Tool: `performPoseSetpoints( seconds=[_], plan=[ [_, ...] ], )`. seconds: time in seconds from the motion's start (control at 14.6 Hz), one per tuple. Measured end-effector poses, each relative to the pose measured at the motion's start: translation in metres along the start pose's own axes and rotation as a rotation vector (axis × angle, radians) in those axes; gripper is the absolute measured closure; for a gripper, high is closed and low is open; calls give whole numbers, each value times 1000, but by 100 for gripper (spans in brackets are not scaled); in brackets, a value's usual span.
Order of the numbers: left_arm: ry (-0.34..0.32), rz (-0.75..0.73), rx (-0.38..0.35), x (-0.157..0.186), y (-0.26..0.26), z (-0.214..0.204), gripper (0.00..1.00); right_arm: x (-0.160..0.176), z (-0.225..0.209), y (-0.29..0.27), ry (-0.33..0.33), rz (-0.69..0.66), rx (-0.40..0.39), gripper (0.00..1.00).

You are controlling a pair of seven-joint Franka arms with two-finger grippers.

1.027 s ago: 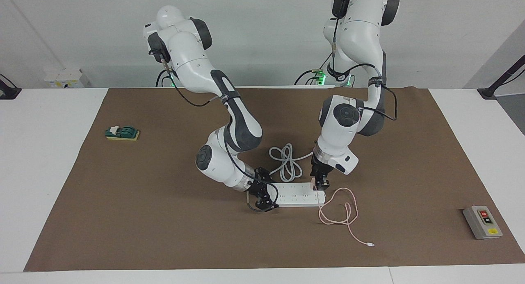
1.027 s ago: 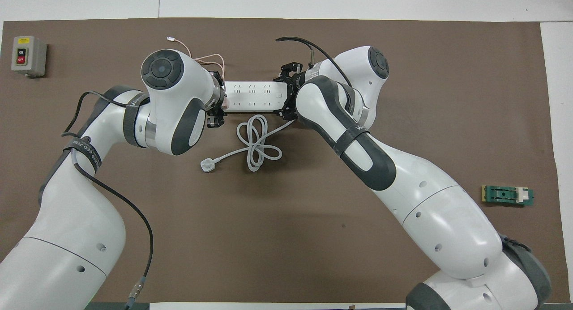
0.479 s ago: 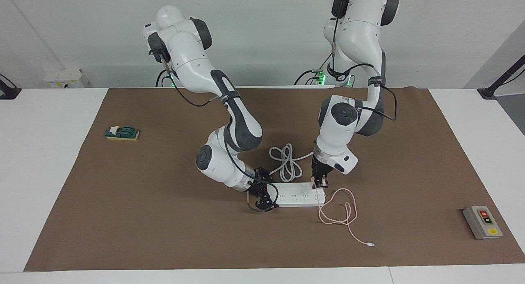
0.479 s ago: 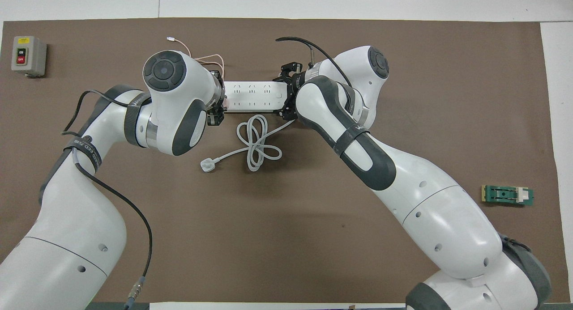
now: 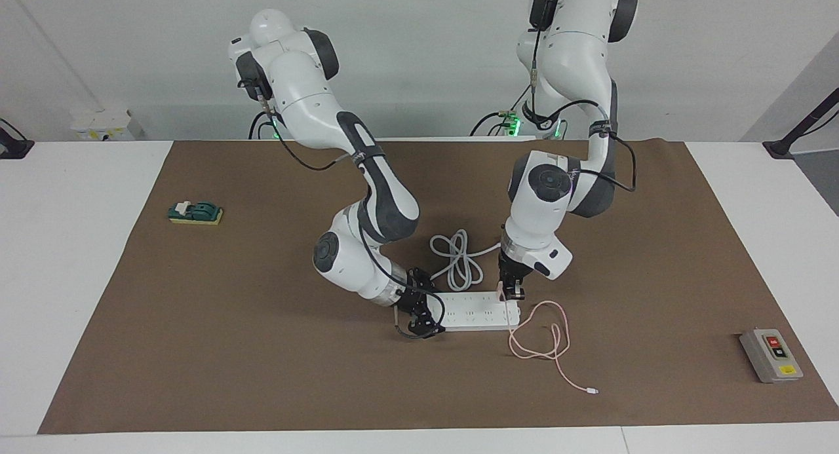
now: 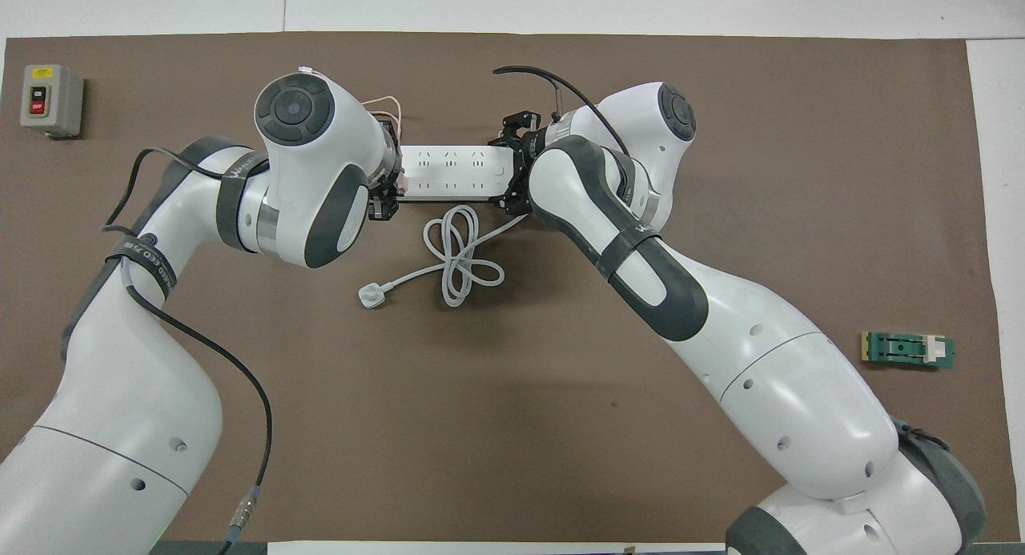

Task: Unplug charger and place it aside
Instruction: 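Pull the pink charger out with the left gripper while the right gripper releases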

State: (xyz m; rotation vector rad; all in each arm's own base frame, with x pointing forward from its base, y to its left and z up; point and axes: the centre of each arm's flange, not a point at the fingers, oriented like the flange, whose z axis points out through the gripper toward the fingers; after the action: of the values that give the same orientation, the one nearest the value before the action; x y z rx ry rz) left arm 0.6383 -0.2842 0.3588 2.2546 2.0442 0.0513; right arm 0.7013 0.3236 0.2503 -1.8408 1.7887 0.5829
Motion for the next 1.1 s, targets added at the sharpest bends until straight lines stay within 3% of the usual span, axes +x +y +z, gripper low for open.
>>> performPoseSetpoints(
  seconds=[0.27, 0.68, 0.75, 0.89, 1.1],
  plan=[
    [35, -2, 11, 55, 25, -55, 71, 0, 0, 0, 0, 0, 0, 7],
    [44, 151, 92, 157, 10, -145, 71, -1, -1, 0, -1, -1, -1, 7],
    [42, 183, 105, 177, 7, -154, 71, -2, -4, -2, -2, -5, 4, 3],
    [34, 260, 126, 225, 2, -165, 71, -7, -21, -5, -12, -9, 0, 0],
    [17, 373, 149, 301, -8, -171, 71, -8, -80, -19, -33, 1, 11, 0]
  ],
)
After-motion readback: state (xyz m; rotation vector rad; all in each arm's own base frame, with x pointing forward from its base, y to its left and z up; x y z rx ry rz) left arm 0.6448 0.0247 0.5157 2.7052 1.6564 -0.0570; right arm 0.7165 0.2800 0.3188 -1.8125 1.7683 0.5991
